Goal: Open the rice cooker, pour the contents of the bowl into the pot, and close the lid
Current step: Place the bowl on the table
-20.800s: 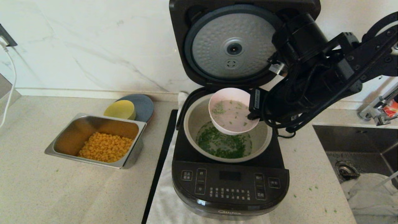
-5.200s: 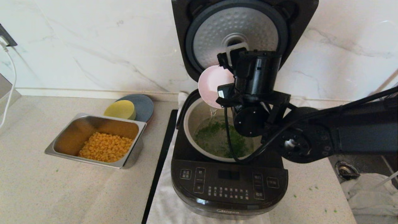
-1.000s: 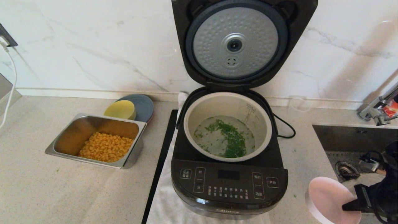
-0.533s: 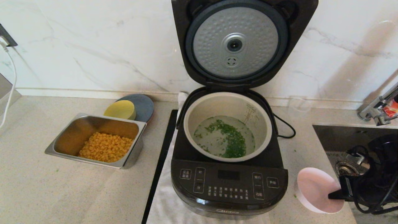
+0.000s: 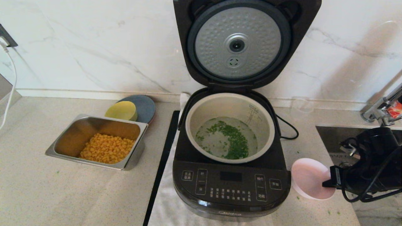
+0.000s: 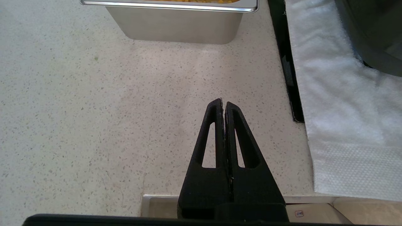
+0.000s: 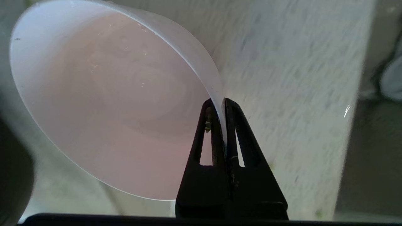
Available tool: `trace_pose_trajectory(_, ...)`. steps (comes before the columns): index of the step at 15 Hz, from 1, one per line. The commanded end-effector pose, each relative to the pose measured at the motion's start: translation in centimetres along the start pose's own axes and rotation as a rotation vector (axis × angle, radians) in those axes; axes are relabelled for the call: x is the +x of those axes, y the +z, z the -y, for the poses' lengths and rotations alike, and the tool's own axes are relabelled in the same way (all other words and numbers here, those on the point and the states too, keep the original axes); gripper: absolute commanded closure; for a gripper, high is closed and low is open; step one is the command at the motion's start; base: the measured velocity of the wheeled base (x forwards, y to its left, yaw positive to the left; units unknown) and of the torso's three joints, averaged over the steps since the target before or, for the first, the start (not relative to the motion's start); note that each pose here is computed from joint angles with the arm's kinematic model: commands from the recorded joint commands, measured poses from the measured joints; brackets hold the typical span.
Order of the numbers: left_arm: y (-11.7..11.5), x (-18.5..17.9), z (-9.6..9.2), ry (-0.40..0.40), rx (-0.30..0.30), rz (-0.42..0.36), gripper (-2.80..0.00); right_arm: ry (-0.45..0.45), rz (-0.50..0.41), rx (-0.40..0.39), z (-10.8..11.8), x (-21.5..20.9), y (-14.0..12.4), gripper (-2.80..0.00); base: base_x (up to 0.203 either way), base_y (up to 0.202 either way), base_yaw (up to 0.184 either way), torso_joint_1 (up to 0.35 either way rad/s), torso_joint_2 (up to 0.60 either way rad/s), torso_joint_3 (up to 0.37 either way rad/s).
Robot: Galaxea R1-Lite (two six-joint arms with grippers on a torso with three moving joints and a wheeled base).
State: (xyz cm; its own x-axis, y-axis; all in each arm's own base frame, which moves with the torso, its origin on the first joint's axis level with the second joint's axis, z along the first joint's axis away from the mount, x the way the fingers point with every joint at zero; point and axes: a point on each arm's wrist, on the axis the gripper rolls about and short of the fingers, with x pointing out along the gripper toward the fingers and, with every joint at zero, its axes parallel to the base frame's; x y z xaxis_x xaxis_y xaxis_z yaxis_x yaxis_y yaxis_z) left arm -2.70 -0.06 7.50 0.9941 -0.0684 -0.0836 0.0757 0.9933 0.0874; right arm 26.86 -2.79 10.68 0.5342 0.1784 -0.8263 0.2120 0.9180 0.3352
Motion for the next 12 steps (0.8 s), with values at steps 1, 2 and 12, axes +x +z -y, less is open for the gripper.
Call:
trace_pose_trajectory(1, 0.0, 0.0, 0.0, 0.000, 0.000, 0.001, 0.00, -0.009, -0.019, 0.002, 0.2, 1.0, 0.1, 0.00, 0.000, 0.000, 0.000, 0.000, 0.00, 0.000)
trace_pose_trajectory(2, 0.0, 0.0, 0.0, 0.000, 0.000, 0.001, 0.00, -0.016, -0.020, 0.003, 0.3, 1.1, 0.1, 0.00, 0.000, 0.000, 0.000, 0.000, 0.00, 0.000)
trace_pose_trajectory(12, 0.0, 0.0, 0.0, 0.000, 0.002, 0.001, 0.00, 0.017, 0.219, 0.063, -0.6, -5.8, 1.6, -2.80, 0.000, 0.000, 0.000, 0.000, 0.00, 0.000)
